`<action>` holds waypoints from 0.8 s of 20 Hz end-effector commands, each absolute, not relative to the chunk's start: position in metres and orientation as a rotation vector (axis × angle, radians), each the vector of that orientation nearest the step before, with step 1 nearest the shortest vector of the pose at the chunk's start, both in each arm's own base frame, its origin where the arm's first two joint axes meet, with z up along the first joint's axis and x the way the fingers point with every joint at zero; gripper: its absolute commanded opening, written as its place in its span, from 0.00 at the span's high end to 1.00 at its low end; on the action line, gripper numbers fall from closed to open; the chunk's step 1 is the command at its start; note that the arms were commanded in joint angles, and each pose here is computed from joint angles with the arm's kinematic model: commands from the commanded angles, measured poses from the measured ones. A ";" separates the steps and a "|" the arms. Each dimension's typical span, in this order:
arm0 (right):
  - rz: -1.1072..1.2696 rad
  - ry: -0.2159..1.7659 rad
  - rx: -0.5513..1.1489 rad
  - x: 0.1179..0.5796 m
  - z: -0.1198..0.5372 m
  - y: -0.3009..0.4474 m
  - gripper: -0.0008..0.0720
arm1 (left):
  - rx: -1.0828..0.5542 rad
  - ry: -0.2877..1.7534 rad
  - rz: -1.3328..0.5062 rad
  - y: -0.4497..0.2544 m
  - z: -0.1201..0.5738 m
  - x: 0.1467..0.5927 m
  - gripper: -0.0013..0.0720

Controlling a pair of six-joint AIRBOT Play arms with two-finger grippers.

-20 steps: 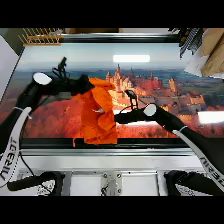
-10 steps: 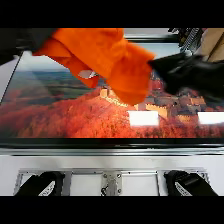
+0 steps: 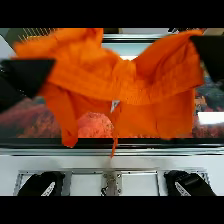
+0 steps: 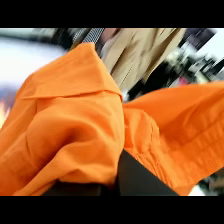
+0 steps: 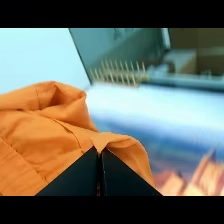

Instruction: Fold the clothes and pants, and hang the long-sleeved shirts on hangers.

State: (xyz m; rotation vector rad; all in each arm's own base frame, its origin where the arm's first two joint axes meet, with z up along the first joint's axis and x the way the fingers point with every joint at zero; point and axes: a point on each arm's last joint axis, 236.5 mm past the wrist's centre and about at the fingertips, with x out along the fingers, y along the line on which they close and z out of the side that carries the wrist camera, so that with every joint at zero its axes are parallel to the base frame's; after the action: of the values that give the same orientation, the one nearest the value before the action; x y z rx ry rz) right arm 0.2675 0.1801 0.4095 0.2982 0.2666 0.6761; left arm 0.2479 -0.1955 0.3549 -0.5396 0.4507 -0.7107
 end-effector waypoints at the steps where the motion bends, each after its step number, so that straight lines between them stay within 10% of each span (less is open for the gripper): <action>1: 0.606 0.703 0.258 0.296 0.295 0.188 0.98 | -0.499 0.872 -0.600 -0.198 0.217 0.248 0.96; 5: 0.547 1.026 0.158 0.335 0.170 0.191 0.98 | -0.420 1.197 -0.478 -0.191 0.094 0.254 0.96; 6: 0.534 1.077 0.152 0.345 0.146 0.193 0.98 | -0.412 1.216 -0.448 -0.188 0.074 0.263 0.80; 7: 0.521 1.124 0.153 0.354 0.124 0.195 0.98 | -0.442 1.231 -0.416 -0.186 0.059 0.275 0.21; 8: 0.512 1.169 0.157 0.360 0.105 0.197 0.98 | -0.487 1.243 -0.390 -0.184 0.052 0.286 0.00; 16: 0.494 1.263 0.156 0.367 0.068 0.199 0.98 | -0.587 1.405 -0.259 -0.146 -0.018 0.283 0.06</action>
State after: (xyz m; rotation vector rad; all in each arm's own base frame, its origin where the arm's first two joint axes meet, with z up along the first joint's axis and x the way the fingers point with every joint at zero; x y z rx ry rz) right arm 0.3663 0.1992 0.0770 0.1587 1.2399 0.4984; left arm 0.2922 -0.1567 0.0133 -0.5596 1.3546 -0.3081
